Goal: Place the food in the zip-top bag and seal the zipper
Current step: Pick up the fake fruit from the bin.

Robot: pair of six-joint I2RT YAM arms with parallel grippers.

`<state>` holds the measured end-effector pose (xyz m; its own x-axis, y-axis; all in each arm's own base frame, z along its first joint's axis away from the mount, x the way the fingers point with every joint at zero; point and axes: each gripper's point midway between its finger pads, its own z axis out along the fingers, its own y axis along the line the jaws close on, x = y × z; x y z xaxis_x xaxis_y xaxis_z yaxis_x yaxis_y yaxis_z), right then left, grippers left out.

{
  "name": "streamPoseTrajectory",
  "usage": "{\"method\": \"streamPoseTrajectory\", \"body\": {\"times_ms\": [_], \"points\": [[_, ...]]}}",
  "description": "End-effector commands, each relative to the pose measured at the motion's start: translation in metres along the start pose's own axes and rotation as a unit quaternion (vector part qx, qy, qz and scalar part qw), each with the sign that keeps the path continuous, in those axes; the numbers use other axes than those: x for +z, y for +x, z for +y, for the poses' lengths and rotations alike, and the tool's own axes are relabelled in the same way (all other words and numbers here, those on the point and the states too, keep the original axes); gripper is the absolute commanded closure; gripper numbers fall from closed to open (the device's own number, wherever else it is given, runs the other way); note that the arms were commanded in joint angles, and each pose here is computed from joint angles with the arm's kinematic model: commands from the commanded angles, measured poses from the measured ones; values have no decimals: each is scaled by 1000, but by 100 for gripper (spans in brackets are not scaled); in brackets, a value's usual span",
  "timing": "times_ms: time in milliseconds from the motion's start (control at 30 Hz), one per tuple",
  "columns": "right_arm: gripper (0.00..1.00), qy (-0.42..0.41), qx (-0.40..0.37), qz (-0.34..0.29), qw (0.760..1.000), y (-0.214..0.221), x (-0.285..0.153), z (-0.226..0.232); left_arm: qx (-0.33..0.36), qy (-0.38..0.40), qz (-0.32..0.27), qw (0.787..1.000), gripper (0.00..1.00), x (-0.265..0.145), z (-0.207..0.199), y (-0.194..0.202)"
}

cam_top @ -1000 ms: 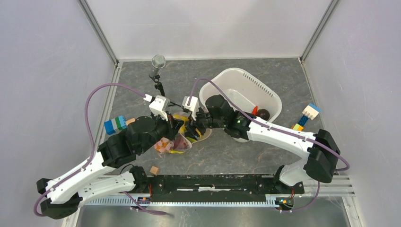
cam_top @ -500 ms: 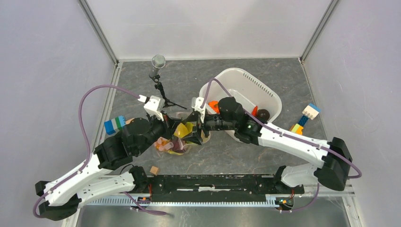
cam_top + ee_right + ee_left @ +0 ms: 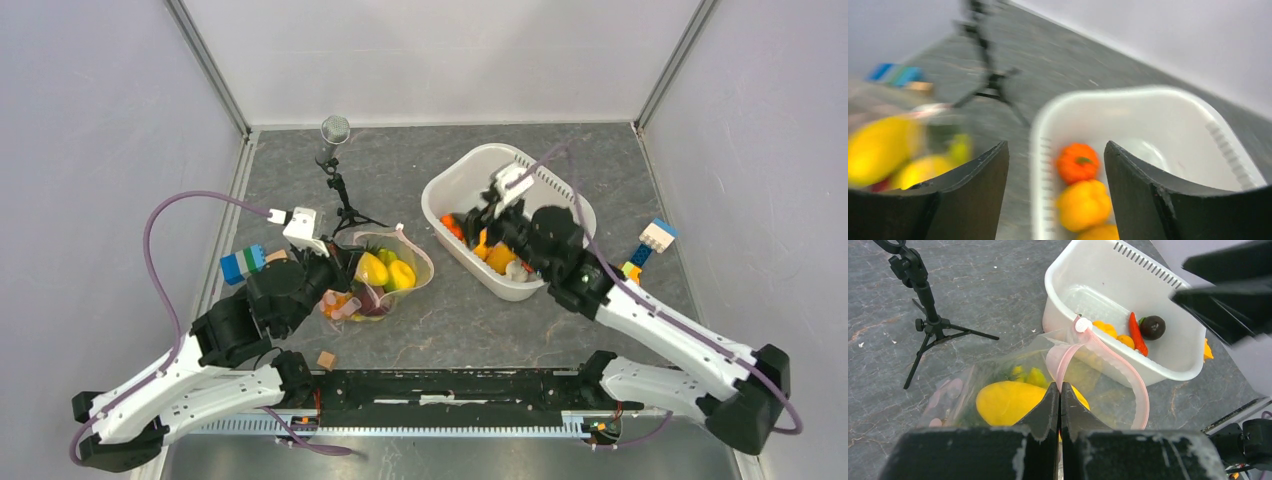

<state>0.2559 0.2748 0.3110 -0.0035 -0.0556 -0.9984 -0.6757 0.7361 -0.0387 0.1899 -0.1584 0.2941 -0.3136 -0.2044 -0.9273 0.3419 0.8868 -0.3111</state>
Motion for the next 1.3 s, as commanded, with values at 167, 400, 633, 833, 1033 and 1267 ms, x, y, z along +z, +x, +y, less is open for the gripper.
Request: {"method": "streamPoseTrajectory", "body": {"times_ms": [167, 400, 633, 833, 1033, 1267], "points": [[7, 61, 138, 209, 966, 156, 17, -100, -28, 19, -20, 999, 98, 4, -14, -13], [2, -52, 169, 287, 941, 206, 46, -77, -24, 19, -15, 999, 98, 4, -14, -12], [2, -80, 196, 336, 918, 246, 55, -67, -21, 17, -11, 1000, 98, 6, -15, -10], [23, -26, 170, 392, 904, 282, 46, -85, -20, 18, -9, 1000, 98, 7, -16, -10], [54, 29, 136, 394, 908, 285, 37, -104, -21, 20, -7, 1000, 98, 8, -18, -9], [74, 44, 134, 319, 937, 246, 42, -109, -20, 20, -6, 1000, 98, 8, -17, -8]]}}
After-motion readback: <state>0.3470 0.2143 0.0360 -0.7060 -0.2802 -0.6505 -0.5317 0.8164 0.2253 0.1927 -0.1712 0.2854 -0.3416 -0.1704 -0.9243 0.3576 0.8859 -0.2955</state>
